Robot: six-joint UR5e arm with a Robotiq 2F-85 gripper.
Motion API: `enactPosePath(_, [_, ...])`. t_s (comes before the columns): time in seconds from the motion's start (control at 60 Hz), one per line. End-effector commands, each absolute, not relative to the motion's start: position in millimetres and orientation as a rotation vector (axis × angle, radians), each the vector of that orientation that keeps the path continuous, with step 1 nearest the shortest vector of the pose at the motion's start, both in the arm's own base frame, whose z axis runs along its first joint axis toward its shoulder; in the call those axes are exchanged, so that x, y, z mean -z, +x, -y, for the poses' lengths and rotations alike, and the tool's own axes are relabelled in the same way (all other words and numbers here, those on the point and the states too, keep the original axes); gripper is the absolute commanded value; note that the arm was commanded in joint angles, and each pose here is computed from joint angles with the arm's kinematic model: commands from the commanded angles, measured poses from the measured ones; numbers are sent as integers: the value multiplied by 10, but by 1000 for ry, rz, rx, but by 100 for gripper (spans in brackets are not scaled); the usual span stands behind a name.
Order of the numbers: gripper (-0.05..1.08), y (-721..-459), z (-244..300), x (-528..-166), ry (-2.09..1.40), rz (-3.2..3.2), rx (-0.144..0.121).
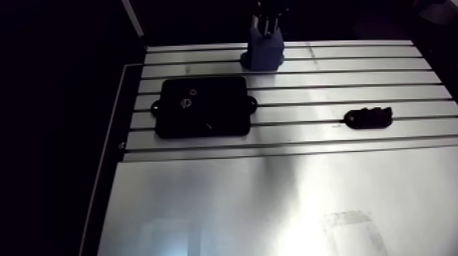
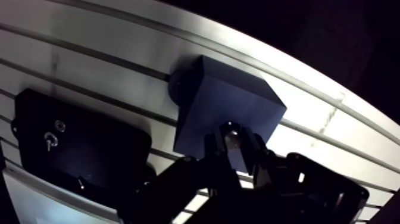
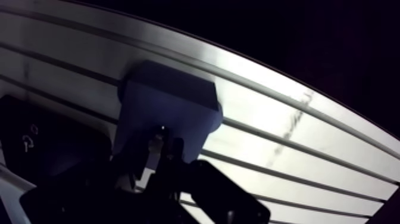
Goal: Pick up the M10 bolt and insert it into the hex recess until seated.
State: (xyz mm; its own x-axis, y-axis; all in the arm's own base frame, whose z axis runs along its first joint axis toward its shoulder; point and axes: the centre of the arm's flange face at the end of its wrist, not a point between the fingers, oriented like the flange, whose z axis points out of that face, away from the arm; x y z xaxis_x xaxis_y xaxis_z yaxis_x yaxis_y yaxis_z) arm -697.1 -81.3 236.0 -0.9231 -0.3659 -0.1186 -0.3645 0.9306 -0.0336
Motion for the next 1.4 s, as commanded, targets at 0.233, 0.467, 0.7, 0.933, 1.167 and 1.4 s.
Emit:
enactPosePath(0.233, [71,-6969,821,-2372,-657,-2947,20])
enactPosePath(0.467, [71,-6968,831,-2372,-706,-2936,23])
enactPosePath(0.7, [71,-6965,820,-2365,-723,-2930,22])
enactPosePath(0.933, [29,-6967,815,-2368,-724,-2931,15])
enactPosePath(1.167, [21,-6979,815,-2416,-724,-2945,8])
enactPosePath(1.4, [19,-7034,817,-2562,-670,-2988,1])
